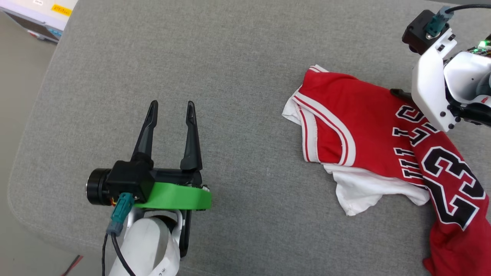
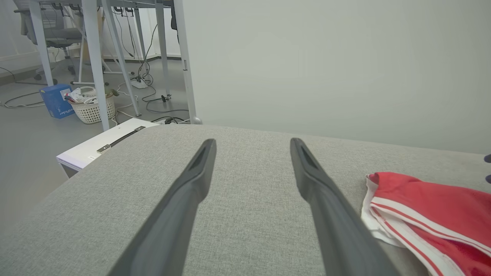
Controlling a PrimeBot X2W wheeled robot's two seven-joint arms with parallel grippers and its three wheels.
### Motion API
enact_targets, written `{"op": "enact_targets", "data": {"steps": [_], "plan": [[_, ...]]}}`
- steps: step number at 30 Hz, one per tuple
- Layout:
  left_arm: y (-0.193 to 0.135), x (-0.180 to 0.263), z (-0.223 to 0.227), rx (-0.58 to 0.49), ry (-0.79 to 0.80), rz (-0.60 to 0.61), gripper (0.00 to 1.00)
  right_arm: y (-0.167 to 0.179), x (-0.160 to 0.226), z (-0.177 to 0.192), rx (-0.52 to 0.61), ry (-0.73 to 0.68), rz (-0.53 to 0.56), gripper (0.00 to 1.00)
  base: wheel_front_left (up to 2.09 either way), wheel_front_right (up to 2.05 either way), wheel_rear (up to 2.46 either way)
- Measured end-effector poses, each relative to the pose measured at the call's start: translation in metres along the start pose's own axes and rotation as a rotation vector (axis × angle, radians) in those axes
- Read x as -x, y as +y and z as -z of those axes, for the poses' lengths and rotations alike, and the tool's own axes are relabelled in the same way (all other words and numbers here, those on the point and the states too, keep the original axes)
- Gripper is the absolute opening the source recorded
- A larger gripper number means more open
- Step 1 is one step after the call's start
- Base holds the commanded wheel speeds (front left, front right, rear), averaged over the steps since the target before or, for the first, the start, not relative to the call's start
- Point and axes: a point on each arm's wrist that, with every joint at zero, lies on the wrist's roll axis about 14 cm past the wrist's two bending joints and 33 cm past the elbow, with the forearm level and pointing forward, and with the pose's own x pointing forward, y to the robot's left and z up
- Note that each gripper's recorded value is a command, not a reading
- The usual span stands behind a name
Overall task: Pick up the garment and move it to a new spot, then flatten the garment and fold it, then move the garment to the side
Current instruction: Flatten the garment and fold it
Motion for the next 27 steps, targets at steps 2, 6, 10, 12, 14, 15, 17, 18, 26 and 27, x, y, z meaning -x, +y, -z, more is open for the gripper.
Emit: {"op": "enact_targets", "data": {"steps": [2, 6, 10, 12, 14, 15, 17, 18, 26, 27], "plan": [[0.001, -0.002, 0.006, 0.001, 0.014, -0.008, 1.00, 0.002, -0.017, 0.011, 0.003, 0.036, -0.019, 1.00, 0.00, 0.00, 0.00], [0.007, -0.004, 0.014, 0.000, 0.036, -0.031, 1.00, 0.004, -0.044, 0.031, 0.002, 0.094, -0.040, 1.00, 0.00, 0.00, 0.00], [0.013, -0.003, 0.020, -0.005, 0.056, -0.054, 1.00, 0.009, -0.059, 0.043, -0.018, 0.130, -0.070, 1.00, 0.00, 0.00, 0.00], [0.016, -0.002, 0.023, -0.011, 0.064, -0.066, 1.00, 0.013, -0.063, 0.042, -0.023, 0.126, -0.086, 1.00, 0.00, 0.00, 0.00], [0.018, -0.002, 0.022, -0.013, 0.064, -0.072, 1.00, 0.020, -0.062, 0.034, -0.002, 0.073, -0.096, 0.00, 0.00, 0.00, 0.00], [0.019, -0.002, 0.021, -0.014, 0.061, -0.074, 1.00, 0.023, -0.060, 0.030, -0.001, 0.046, -0.100, 0.00, 0.00, 0.00, 0.00], [0.020, -0.001, 0.018, -0.013, 0.053, -0.077, 1.00, 0.029, -0.057, 0.019, 0.008, -0.025, -0.107, 0.00, 0.00, 0.00, 0.00], [0.020, -0.001, 0.016, -0.014, 0.047, -0.077, 1.00, 0.030, -0.055, 0.012, 0.017, -0.067, -0.105, 0.00, 0.00, 0.00, 0.00], [0.017, 0.012, 0.000, -0.013, 0.015, -0.071, 1.00, 0.005, 0.014, -0.045, 0.022, -0.445, 0.009, 0.00, 0.00, 0.00, 0.00], [0.017, 0.015, 0.000, -0.010, 0.015, -0.069, 1.00, -0.003, 0.028, -0.049, 0.019, -0.485, 0.037, 0.00, 0.00, 0.00, 0.00]]}}
